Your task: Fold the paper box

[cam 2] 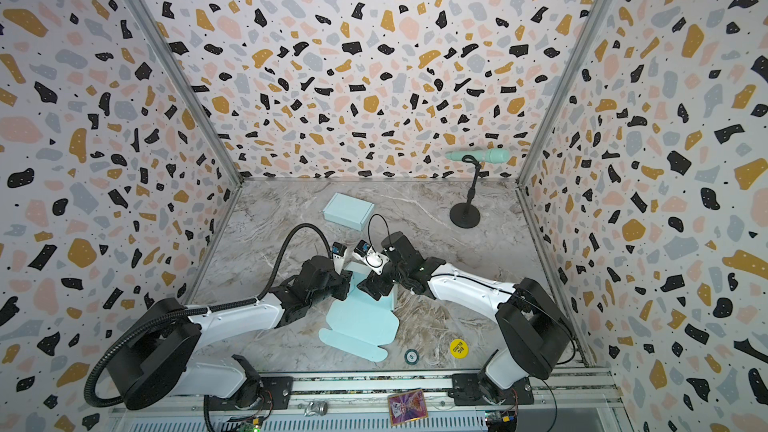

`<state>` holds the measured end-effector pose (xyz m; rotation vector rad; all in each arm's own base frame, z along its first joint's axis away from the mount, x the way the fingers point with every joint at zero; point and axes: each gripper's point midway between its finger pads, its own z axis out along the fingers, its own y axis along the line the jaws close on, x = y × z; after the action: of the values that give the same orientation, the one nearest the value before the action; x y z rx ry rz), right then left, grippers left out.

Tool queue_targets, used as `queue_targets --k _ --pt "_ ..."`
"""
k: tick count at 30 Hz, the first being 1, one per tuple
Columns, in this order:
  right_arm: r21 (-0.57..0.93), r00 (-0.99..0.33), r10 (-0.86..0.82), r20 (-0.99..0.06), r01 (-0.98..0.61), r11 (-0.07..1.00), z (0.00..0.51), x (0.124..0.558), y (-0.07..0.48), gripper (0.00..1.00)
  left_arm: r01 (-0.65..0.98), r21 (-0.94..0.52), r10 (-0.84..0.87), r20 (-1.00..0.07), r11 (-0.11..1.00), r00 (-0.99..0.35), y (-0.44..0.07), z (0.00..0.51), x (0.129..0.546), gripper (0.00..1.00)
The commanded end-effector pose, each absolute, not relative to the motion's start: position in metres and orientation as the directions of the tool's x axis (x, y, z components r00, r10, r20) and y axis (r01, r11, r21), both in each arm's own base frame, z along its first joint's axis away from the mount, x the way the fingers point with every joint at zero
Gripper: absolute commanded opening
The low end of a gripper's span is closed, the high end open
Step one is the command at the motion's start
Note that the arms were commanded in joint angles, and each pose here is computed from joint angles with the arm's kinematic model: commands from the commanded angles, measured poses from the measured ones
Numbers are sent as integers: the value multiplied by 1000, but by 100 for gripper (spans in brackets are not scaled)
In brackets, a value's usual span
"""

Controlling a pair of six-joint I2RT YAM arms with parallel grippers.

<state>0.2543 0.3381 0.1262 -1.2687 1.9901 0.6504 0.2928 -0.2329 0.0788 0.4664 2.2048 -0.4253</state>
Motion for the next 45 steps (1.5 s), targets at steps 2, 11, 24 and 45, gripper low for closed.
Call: queue_targets --k 2,11,24,45 --pt "37 -323 -578 -750 -892 450 120 264 331 83 459 -110 222 -761 881 -610 -228 64 288 9" --pt "31 -360 -557 -749 -858 514 122 278 322 71 449 -112 206 -773 887 -600 -224 70 286 24" --pt "31 -387 -553 -738 -838 545 117 288 314 60 432 -125 175 -789 893 -589 -207 87 270 39" --pt "-131 -362 -622 -694 -787 603 108 297 309 50 511 -193 83 -880 837 -467 -221 109 270 42"
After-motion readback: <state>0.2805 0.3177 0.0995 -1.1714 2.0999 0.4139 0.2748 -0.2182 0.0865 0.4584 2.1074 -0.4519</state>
